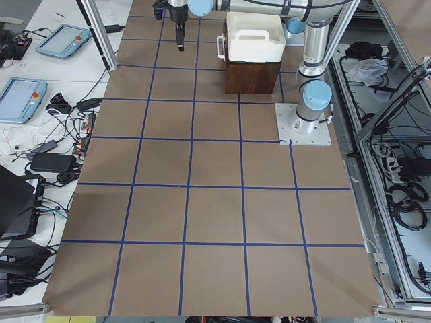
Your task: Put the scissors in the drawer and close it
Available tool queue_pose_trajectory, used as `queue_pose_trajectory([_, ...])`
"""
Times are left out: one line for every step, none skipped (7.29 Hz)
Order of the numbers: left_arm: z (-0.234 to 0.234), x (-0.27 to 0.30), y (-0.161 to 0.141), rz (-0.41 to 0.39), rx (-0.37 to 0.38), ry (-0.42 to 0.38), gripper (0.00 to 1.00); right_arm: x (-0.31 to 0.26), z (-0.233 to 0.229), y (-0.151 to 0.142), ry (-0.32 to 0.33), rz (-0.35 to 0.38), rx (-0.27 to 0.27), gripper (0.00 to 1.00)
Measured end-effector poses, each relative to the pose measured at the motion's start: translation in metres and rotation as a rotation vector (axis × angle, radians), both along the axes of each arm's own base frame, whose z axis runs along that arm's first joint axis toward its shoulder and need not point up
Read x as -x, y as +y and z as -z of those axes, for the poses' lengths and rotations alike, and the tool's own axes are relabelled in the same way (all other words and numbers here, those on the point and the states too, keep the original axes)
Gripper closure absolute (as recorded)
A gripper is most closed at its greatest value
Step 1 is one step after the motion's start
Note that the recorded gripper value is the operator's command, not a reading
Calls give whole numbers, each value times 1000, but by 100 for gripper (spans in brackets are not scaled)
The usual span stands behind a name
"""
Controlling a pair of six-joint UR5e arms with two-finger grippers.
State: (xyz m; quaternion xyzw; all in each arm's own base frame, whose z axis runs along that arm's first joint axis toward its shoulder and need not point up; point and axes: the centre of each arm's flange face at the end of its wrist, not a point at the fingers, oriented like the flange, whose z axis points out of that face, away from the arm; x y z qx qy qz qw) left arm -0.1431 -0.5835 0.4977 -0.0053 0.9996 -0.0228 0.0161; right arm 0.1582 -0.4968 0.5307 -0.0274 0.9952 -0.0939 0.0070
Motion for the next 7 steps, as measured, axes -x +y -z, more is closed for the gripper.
queue_pose_trajectory([-10, -21, 4, 34, 31, 14, 0, 0, 1, 2, 3, 0, -1, 0])
queue_pose_trajectory([-14, -30, 13, 64, 48, 32, 0, 1, 1, 3, 5, 0, 0, 0])
queue_pose_trajectory([-14, -33, 25, 81, 65, 42, 0, 1, 1, 4, 4, 0, -1, 0])
queue_pose_trajectory([-14, -33, 41, 88, 82, 48, 0, 1, 1, 4, 3, 0, 0, 0])
queue_pose_trajectory([-14, -33, 56, 90, 91, 46, 0, 0, 1, 4, 2, -1, 0, 0])
queue_pose_trajectory([-17, -35, 66, 84, 96, 41, 0, 0, 0, 4, 2, -1, 1, 0])
queue_pose_trajectory([-19, -42, 71, 65, 96, 37, 0, 0, 0, 4, 0, -1, 1, 0])
